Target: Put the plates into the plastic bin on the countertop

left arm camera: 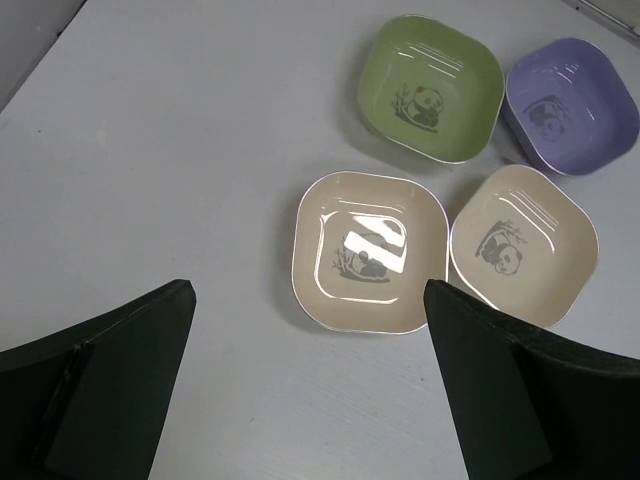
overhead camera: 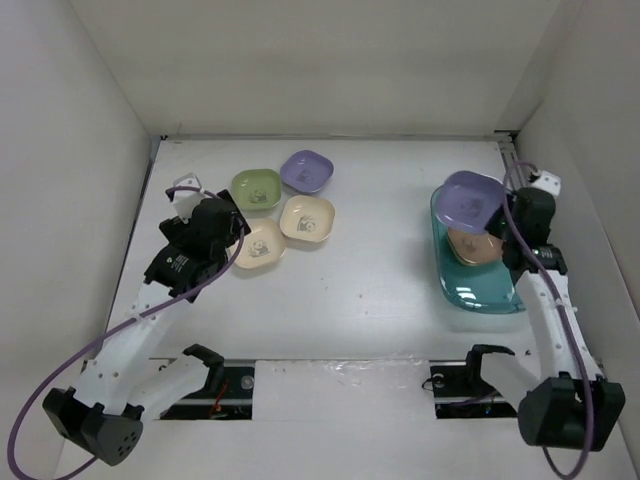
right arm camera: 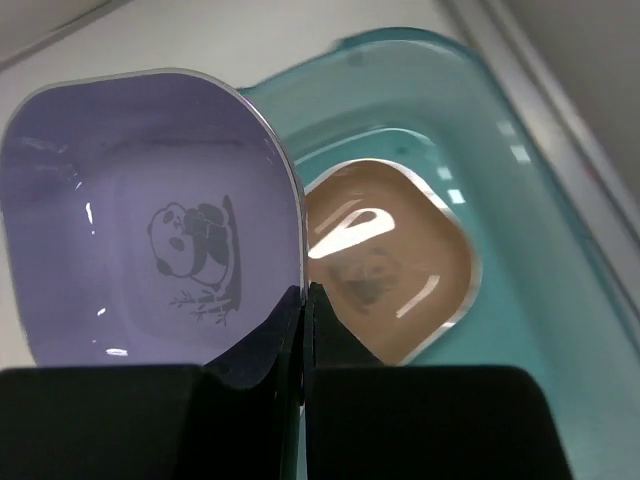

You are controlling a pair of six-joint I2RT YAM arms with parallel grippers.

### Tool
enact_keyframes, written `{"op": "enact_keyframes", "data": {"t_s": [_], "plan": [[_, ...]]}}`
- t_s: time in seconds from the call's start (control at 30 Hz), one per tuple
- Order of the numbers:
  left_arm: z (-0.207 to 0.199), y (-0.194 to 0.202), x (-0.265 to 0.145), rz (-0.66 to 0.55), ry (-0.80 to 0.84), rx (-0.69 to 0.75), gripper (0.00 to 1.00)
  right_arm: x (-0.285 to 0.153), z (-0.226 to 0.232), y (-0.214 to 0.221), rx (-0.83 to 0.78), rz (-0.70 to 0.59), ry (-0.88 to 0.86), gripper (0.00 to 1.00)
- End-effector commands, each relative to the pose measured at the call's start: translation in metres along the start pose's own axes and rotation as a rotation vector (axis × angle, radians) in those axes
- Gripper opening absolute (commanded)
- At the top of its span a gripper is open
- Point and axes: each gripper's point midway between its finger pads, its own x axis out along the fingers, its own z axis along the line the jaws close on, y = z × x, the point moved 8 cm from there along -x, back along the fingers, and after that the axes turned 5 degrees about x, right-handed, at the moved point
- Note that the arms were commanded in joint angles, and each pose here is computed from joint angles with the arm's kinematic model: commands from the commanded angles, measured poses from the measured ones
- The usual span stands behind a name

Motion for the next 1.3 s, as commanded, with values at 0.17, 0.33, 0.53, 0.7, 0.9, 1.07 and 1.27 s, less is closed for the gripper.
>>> {"op": "enact_keyframes", "data": {"t_s": [0.17, 0.33, 0.53, 0.7, 0.9, 1.07, 1.27], "plan": [[-0.010, -0.005, 0.000, -0.009, 0.082, 0.012, 1.00, 0.049, -0.078, -0.032, -0.014, 0.050, 0.054, 0.00], [-0.012, -0.005, 0.002, -0.004, 0.091, 0.033, 1.00, 0.061, -0.089, -0.029, -0.016, 0.048, 0.051, 0.00], [-0.014, -0.003, 0.004, 0.007, 0.095, 0.039, 1.00, 0.068, -0.096, -0.010, -0.022, 0.153, 0.078, 0.00], [-0.014, 0.001, 0.005, 0.018, 0.099, 0.044, 1.00, 0.068, -0.094, -0.012, -0.012, 0.155, 0.069, 0.40], [-0.013, 0.001, 0.005, 0.018, 0.099, 0.054, 1.00, 0.031, -0.024, -0.038, -0.125, -0.021, -0.049, 1.00], [-0.013, 0.000, 0.005, 0.013, 0.091, 0.053, 1.00, -0.004, 0.076, -0.033, -0.231, -0.046, -0.325, 1.00], [-0.009, -0.002, 0.004, -0.002, 0.061, 0.020, 1.00, 0.008, 0.192, 0.024, -0.318, 0.084, -0.522, 1.00]]}}
